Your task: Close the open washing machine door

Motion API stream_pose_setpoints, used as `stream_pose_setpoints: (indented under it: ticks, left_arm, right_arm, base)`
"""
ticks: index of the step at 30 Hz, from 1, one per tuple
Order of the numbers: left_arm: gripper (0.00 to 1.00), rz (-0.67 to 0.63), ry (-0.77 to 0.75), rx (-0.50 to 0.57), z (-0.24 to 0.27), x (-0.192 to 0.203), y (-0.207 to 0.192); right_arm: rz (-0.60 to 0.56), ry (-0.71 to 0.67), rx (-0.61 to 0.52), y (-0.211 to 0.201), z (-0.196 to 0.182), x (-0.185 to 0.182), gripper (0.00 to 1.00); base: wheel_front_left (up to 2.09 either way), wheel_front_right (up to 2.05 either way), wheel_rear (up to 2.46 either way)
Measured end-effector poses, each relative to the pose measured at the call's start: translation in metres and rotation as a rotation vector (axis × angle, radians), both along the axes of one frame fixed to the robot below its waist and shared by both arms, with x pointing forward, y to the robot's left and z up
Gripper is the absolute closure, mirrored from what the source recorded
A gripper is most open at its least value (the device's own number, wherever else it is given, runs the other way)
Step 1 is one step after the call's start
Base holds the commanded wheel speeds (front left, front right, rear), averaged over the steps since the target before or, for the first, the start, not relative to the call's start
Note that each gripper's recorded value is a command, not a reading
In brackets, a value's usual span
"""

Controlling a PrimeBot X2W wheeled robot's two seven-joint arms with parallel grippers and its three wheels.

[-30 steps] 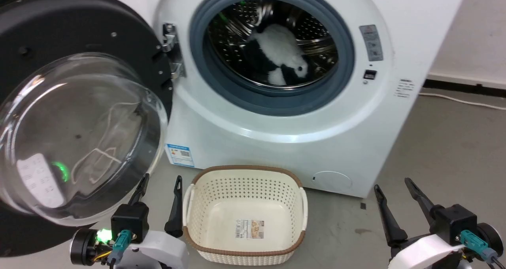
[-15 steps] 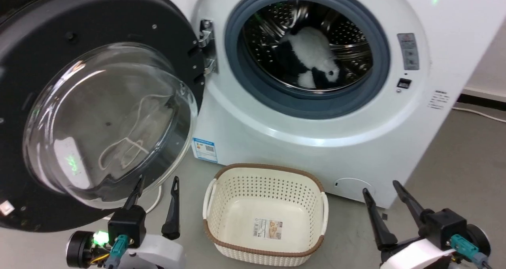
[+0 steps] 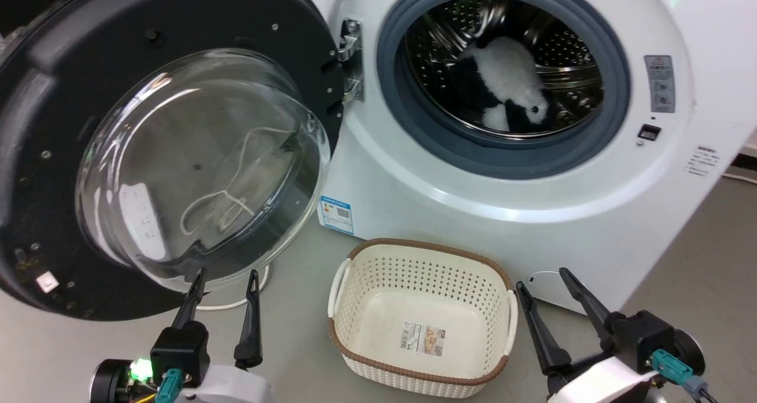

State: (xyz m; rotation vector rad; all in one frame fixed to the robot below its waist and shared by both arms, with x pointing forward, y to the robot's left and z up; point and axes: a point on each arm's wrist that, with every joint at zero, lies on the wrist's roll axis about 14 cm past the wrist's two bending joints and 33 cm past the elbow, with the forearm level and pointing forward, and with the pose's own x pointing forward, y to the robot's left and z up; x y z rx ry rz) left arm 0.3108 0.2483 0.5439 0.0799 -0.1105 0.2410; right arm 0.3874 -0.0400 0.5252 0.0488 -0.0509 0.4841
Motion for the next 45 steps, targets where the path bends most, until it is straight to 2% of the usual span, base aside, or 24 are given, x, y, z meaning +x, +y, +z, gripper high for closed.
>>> stream_pose_setpoints:
  ticks: [27,28,29,30,34,45]
  left_arm:
    - [0.00,0.137,-0.049,0.019,0.006,-0.038,0.032]
    - [0.11,0.141,-0.052,0.016,0.006,-0.040,0.033]
    - [0.59,0.145,-0.052,0.013,0.006,-0.042,0.034]
    - [1.00,0.149,-0.052,0.012,0.005,-0.043,0.035]
    - [1.00,0.169,-0.070,-0.002,0.008,-0.049,0.039]
    - [1.00,0.288,-0.357,-0.044,0.086,-0.068,0.099]
  right_arm:
    - [0.195,-0.003,0.051,0.062,0.000,-0.010,0.00]
    - [0.200,-0.005,0.052,0.063,0.000,-0.010,0.00]
    - [0.205,-0.006,0.056,0.065,0.000,-0.011,0.00]
    - [0.210,-0.005,0.059,0.066,0.000,-0.011,0.00]
    - [0.230,-0.006,0.068,0.073,0.001,-0.012,0.00]
    - [0.241,0.033,0.074,0.073,-0.018,-0.008,0.00]
  base:
    - [0.00,0.00,0.00]
    - [0.00,0.00,0.00]
    - [0.00,0.00,0.00]
    - [0.00,0.00,0.00]
    - [0.00,0.00,0.00]
    - [0.00,0.00,0.00]
